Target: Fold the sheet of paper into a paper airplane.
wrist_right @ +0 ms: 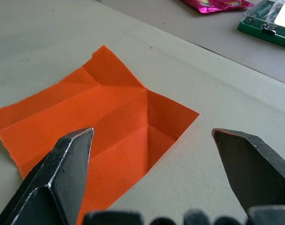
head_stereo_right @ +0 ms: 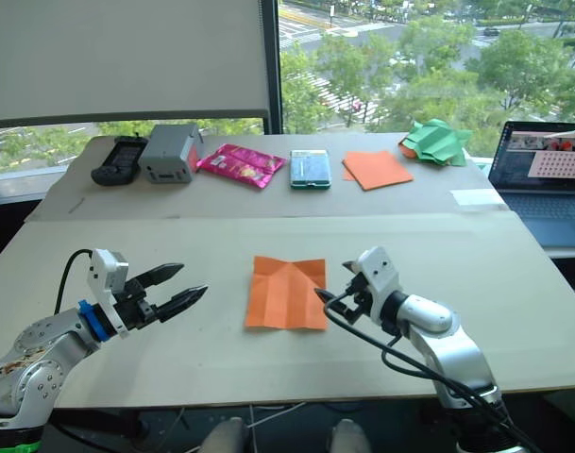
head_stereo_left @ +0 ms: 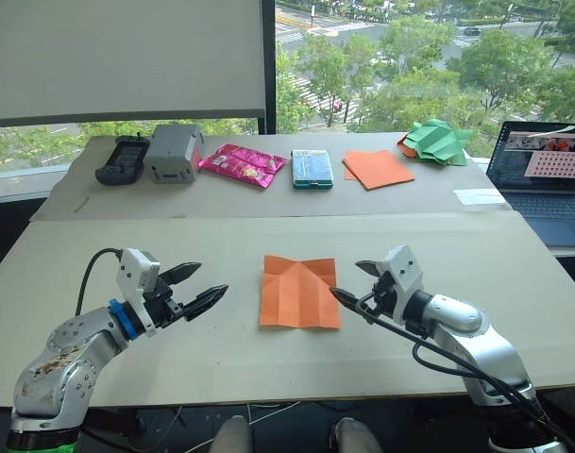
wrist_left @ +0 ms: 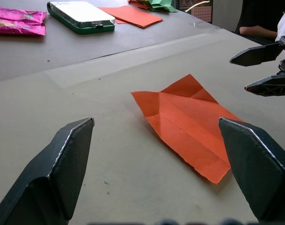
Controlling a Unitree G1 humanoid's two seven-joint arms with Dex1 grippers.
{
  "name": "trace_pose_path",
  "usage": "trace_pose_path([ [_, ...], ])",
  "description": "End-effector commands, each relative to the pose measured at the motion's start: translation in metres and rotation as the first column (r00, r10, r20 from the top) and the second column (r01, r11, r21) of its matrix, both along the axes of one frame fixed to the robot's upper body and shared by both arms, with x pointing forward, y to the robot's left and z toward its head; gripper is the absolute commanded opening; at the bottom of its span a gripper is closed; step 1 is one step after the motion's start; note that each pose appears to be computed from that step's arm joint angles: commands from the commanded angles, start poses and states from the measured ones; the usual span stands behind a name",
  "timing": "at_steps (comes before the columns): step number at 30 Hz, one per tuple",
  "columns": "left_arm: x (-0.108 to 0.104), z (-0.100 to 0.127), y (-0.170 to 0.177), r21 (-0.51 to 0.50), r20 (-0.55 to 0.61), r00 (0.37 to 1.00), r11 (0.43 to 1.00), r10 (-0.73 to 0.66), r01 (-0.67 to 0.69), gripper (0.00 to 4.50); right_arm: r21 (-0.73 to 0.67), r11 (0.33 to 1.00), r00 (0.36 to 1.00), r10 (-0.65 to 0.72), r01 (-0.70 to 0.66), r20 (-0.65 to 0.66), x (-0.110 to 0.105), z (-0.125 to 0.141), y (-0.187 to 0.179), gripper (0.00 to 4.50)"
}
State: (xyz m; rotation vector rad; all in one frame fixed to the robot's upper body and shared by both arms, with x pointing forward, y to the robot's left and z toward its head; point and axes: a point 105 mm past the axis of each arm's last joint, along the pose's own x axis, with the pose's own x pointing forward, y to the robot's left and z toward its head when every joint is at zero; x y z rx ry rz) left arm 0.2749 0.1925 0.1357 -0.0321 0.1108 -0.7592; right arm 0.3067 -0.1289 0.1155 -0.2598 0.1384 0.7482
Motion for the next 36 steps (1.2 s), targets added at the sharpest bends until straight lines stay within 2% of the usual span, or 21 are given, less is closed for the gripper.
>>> trace_pose_path([
  [1,0.001,0.010,-0.005,0.008,0.046,0.999,1.000,-0.015,0.014,4.50,0.006,1.000,0.998,0.014,-0.015,0.056,-0.001,0.013,0.002,4.48],
  [5,0.002,0.006,-0.007,0.022,0.038,0.999,0.999,-0.031,0.030,4.50,0.001,1.000,0.998,0.012,-0.012,0.056,-0.001,0.013,0.001,4.48],
  [8,0.012,0.003,-0.017,0.048,0.053,0.997,0.998,-0.050,0.048,4.50,-0.002,1.000,0.999,0.006,-0.006,0.053,-0.001,0.012,0.000,4.48],
  [11,0.024,-0.005,-0.042,0.121,0.080,0.988,0.985,-0.136,0.126,3.64,-0.011,1.000,0.999,-0.005,0.006,0.051,0.001,0.011,0.001,4.50],
  [15,0.040,-0.012,-0.069,0.140,0.093,0.972,0.969,-0.216,0.202,2.25,-0.012,1.000,0.999,-0.011,0.012,0.052,0.000,0.010,0.001,4.50],
  [18,0.052,-0.027,-0.103,0.233,0.073,0.941,0.923,-0.330,0.305,1.28,-0.018,1.000,0.998,-0.020,0.021,0.052,-0.002,0.009,0.001,4.50],
  [22,0.063,-0.040,-0.115,0.272,0.042,0.935,0.905,-0.352,0.328,0.02,-0.026,0.999,0.997,-0.044,0.046,0.060,-0.002,0.009,-0.002,4.50],
  [24,0.061,-0.048,-0.120,0.296,0.014,0.922,0.882,-0.387,0.365,0.02,-0.022,0.998,0.997,-0.054,0.055,0.061,-0.004,0.010,-0.003,4.50],
  [28,0.055,-0.079,-0.115,0.404,-0.070,0.909,0.821,-0.411,0.402,0.02,-0.020,0.998,0.997,-0.058,0.060,0.060,-0.009,0.009,-0.003,4.50],
  [34,0.049,-0.094,-0.107,0.438,-0.111,0.899,0.792,-0.423,0.426,0.02,-0.027,0.998,0.998,-0.048,0.049,0.041,-0.015,0.008,-0.005,4.50],
  [36,0.047,-0.096,-0.104,0.442,-0.116,0.899,0.789,-0.422,0.427,0.00,-0.045,0.998,0.999,-0.040,0.041,0.027,-0.017,0.006,-0.007,3.94],
])
